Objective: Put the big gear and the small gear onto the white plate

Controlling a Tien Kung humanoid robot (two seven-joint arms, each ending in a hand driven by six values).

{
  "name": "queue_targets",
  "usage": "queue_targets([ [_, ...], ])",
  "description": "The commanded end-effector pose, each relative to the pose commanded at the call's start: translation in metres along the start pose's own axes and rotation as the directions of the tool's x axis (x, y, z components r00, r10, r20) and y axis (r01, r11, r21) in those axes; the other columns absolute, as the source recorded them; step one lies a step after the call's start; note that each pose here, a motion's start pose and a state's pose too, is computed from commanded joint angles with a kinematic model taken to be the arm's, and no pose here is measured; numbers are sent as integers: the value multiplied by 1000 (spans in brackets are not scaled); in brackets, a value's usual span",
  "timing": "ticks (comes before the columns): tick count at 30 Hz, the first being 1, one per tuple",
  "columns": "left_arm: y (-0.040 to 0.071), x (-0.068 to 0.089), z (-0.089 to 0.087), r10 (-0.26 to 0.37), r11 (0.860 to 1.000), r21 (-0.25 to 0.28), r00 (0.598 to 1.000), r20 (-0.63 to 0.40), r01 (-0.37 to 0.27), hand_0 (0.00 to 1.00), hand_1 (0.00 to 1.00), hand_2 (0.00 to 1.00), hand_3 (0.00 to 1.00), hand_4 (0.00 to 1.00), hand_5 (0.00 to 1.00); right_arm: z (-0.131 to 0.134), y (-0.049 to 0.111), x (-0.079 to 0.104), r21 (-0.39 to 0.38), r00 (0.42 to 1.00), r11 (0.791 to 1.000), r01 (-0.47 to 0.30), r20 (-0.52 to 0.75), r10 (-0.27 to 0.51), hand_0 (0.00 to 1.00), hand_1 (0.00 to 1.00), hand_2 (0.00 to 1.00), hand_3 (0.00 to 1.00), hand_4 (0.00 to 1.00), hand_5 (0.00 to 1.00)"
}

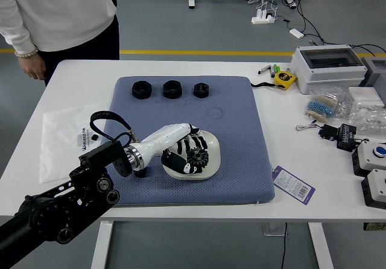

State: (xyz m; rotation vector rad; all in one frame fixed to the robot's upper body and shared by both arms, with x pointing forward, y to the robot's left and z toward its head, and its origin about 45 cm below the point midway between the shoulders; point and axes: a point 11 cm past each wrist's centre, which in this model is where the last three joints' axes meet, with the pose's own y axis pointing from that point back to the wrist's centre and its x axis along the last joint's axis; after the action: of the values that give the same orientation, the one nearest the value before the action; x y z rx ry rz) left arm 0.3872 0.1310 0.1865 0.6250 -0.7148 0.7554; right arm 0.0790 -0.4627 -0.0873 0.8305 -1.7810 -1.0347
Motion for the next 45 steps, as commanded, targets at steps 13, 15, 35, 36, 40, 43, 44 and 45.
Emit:
queue_targets([
  [13, -4, 8, -3, 14, 1000, 9, 999, 37, -14, 405, 525, 561, 589, 998, 265, -5, 0, 0, 9, 1000, 1000, 1, 7, -1, 654, 653, 741, 602, 856, 698],
  [15, -4, 10, -2, 16, 1000, 7, 999, 42, -16, 405, 525, 561, 589, 998, 265, -5, 0, 0, 11, 1000, 1000, 1, 6, -1, 654, 653, 741, 602, 856, 698],
  [35, 37, 51, -35, 88, 990, 96, 989, 123, -101, 532, 573, 632, 615, 998, 377, -3, 0, 3, 12, 1000, 1000, -5, 16, 4, 655, 650, 741, 602, 856, 698],
  [36, 41, 54, -39, 92, 989, 107, 987, 129, -106, 532, 573, 632, 615, 998, 377, -2, 0, 3, 12, 1000, 1000, -5, 16, 5, 655, 650, 741, 602, 856, 698],
  [40, 60, 60, -51, 95, 983, 142, 985, 144, -115, 532, 573, 632, 615, 998, 377, -2, 0, 4, 12, 1000, 1000, -6, 13, 6, 655, 650, 741, 602, 856, 698],
  [43, 70, 58, -54, 84, 982, 152, 985, 152, -107, 499, 546, 576, 587, 998, 322, -2, 0, 4, 11, 1000, 1000, -7, 12, 7, 655, 648, 740, 602, 856, 697],
  [44, 72, 55, -55, 74, 983, 154, 985, 156, -98, 499, 546, 576, 587, 998, 322, -2, 0, 4, 10, 1000, 1000, -7, 12, 7, 655, 648, 740, 602, 856, 697],
  [45, 74, 53, -55, 68, 984, 155, 985, 157, -92, 499, 546, 576, 587, 998, 322, -2, 0, 4, 10, 1000, 1000, -7, 12, 7, 655, 648, 740, 602, 856, 697],
])
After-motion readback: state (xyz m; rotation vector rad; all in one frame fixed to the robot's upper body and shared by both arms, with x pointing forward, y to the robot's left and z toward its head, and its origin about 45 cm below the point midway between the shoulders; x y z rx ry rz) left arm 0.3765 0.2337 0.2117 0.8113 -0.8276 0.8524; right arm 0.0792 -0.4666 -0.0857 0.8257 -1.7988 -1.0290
